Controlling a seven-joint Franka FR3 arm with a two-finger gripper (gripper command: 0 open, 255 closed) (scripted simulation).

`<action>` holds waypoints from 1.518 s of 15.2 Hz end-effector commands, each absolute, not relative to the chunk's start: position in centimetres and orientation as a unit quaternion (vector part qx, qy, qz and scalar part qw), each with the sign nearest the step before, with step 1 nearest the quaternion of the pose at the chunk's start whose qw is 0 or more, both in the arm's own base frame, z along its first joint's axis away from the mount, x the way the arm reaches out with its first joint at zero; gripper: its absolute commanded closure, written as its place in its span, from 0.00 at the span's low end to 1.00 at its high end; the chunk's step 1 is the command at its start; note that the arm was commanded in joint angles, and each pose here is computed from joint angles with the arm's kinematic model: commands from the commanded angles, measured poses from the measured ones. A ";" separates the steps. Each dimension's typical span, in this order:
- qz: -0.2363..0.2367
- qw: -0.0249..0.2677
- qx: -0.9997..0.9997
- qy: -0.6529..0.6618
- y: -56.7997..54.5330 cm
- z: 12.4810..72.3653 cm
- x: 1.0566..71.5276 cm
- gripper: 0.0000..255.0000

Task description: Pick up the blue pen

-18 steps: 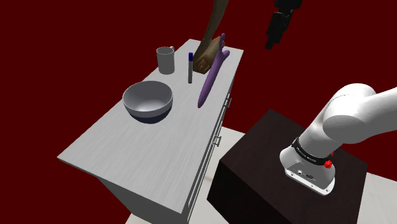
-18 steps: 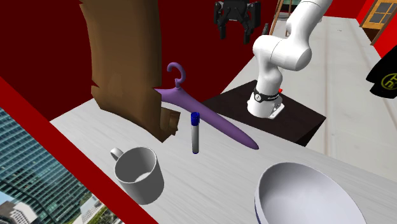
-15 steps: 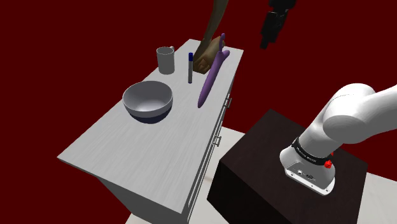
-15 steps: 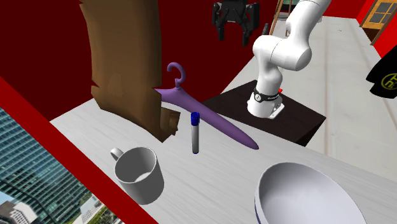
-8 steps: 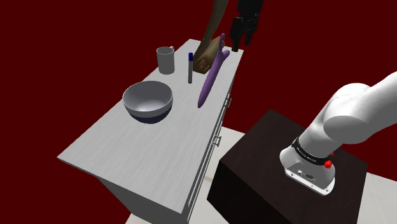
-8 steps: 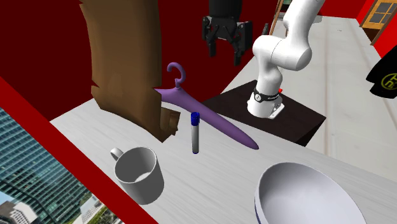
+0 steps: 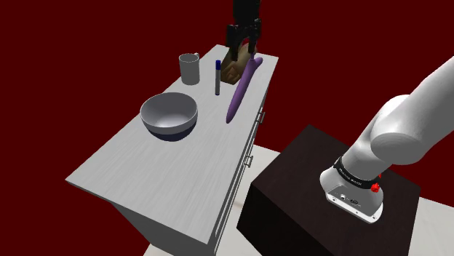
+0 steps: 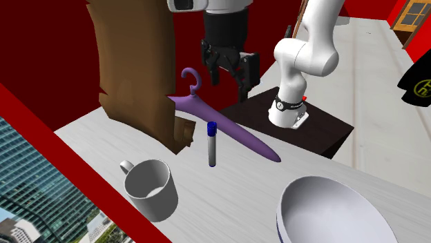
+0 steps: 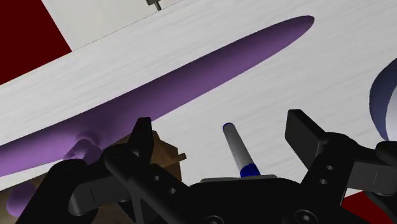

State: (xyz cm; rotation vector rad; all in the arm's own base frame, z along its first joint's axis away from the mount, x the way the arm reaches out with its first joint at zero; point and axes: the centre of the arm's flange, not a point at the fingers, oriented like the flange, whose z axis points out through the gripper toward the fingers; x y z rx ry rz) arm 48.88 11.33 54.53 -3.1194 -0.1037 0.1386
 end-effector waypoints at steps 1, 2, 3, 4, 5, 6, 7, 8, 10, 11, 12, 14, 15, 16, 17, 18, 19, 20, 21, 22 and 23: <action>0.046 0.006 -0.998 -0.029 12.8 53.9 51.0 0.00; 0.047 0.004 -0.999 -0.027 13.5 53.6 52.2 0.00; 0.048 0.002 -0.999 -0.026 14.2 53.3 53.3 0.00; 0.049 0.000 -0.999 -0.024 14.8 52.9 54.5 0.00; 0.050 -0.001 -0.999 -0.022 15.5 52.6 55.6 0.00; 0.050 -0.002 -0.999 -0.021 15.8 52.4 56.2 0.00; 0.050 -0.002 -0.999 -0.021 15.8 51.9 56.2 0.00; 0.050 -0.002 -0.999 -0.021 15.8 51.3 56.2 0.00; 0.050 -0.002 -0.999 -0.021 15.8 50.3 56.2 0.00; 0.050 -0.002 -0.999 -0.021 15.8 49.8 56.2 0.00; 0.050 -0.002 -0.999 -0.021 15.8 49.2 56.2 0.00; 0.050 -0.002 -0.999 -0.021 15.8 48.4 56.1 0.00; 0.050 -0.002 -0.999 -0.021 15.8 48.4 56.2 0.00; 0.050 -0.002 -0.999 -0.021 15.8 48.4 56.1 1.00; 0.050 -0.002 -0.999 -0.021 15.8 48.4 56.2 1.00; 0.050 -0.002 -0.999 -0.021 15.8 48.4 56.1 1.00; 0.050 -0.002 -0.999 -0.021 15.8 48.4 56.1 1.00; 0.050 -0.002 -0.999 -0.021 15.8 48.4 56.1 1.00; 0.050 -0.002 -0.999 -0.021 15.8 48.4 56.1 1.00; 0.050 -0.002 -0.999 -0.021 15.8 48.4 56.1 1.00; 0.050 -0.002 -0.999 -0.021 15.8 48.4 56.1 1.00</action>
